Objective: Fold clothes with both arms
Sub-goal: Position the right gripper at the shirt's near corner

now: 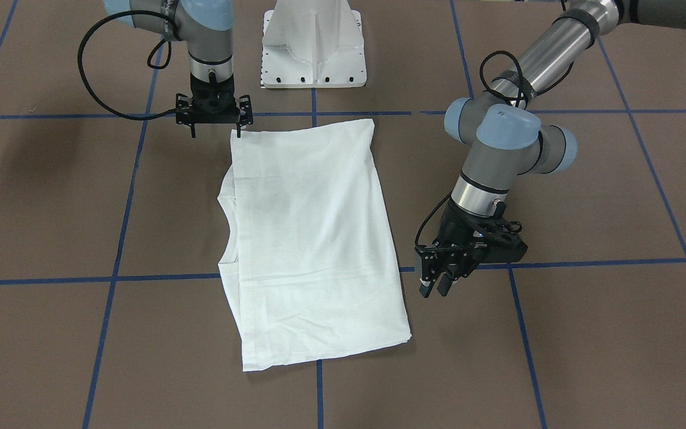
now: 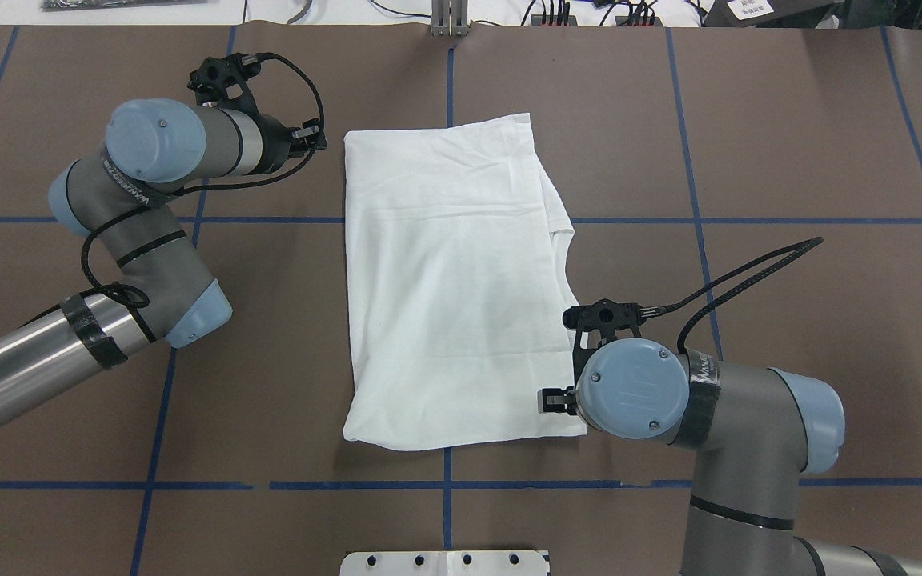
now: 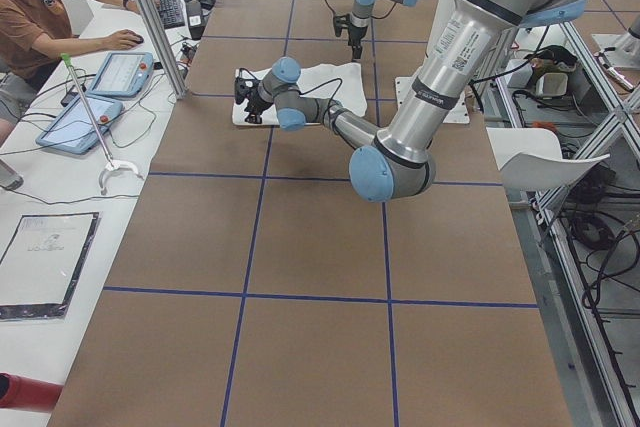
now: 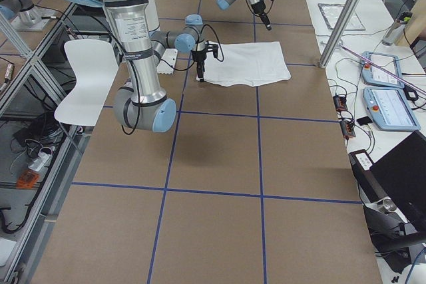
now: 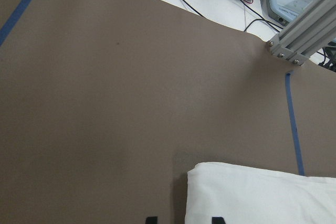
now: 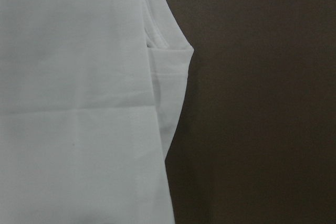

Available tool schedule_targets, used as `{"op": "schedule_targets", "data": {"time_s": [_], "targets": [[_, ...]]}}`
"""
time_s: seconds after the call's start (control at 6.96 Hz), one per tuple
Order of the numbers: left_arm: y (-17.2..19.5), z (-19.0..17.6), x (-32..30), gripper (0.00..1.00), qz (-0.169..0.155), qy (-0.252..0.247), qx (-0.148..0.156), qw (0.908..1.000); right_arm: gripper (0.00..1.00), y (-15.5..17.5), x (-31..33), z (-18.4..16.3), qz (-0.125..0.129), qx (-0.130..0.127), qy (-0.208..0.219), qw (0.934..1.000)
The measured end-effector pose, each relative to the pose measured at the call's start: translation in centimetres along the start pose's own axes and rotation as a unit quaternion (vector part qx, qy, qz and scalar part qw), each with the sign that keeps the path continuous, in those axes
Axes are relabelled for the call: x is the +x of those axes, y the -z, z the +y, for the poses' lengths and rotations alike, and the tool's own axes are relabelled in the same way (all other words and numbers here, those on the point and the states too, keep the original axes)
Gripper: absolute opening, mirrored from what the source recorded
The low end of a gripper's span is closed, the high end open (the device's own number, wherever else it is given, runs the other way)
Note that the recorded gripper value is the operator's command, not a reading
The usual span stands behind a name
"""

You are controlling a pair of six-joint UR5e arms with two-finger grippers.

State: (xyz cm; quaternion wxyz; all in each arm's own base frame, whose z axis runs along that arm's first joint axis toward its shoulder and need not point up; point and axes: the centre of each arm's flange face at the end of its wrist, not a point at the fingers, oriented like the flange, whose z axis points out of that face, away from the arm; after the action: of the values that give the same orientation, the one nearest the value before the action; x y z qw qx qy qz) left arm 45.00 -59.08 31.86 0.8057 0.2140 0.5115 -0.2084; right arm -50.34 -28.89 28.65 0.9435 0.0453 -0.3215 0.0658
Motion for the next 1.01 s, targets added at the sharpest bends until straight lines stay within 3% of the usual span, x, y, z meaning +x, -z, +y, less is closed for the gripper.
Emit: {"op": "schedule_targets", "data": {"time_s": [0.14, 0.29, 0.43, 0.57, 0.72, 0.86, 1.01], "targets": [[0.0, 0.0, 0.0, 0.45, 0.0, 0.0, 0.0, 1.0, 1.0, 0.3, -1.1, 0.1, -0.033, -0.001, -0.121, 0.9921], [0.0, 0.0, 0.0, 0.45, 0.0, 0.0, 0.0, 1.0, 1.0, -0.6, -1.9, 0.1, -0.062, -0.008, -0.235, 0.9699], [0.0, 0.0, 0.0, 0.45, 0.0, 0.0, 0.0, 1.0, 1.0, -1.9, -2.4, 0.5, -0.078, -0.018, -0.322, 0.9432], [0.0, 0.0, 0.0, 0.45, 0.0, 0.0, 0.0, 1.0, 1.0, -2.7, -2.7, 1.1, -0.082, -0.026, -0.369, 0.9254], [0.0, 0.0, 0.0, 0.45, 0.0, 0.0, 0.0, 1.0, 0.89, -3.1, -2.9, 1.9, -0.082, -0.029, -0.398, 0.9132], [0.0, 0.0, 0.0, 0.45, -0.001, 0.001, 0.0, 1.0, 0.71, -3.3, -3.0, 2.4, -0.083, -0.028, -0.413, 0.9063], [0.0, 0.0, 0.0, 0.45, -0.001, 0.001, 0.001, 1.0, 0.68, -3.4, -3.0, 2.6, -0.083, -0.026, -0.421, 0.903]]}}
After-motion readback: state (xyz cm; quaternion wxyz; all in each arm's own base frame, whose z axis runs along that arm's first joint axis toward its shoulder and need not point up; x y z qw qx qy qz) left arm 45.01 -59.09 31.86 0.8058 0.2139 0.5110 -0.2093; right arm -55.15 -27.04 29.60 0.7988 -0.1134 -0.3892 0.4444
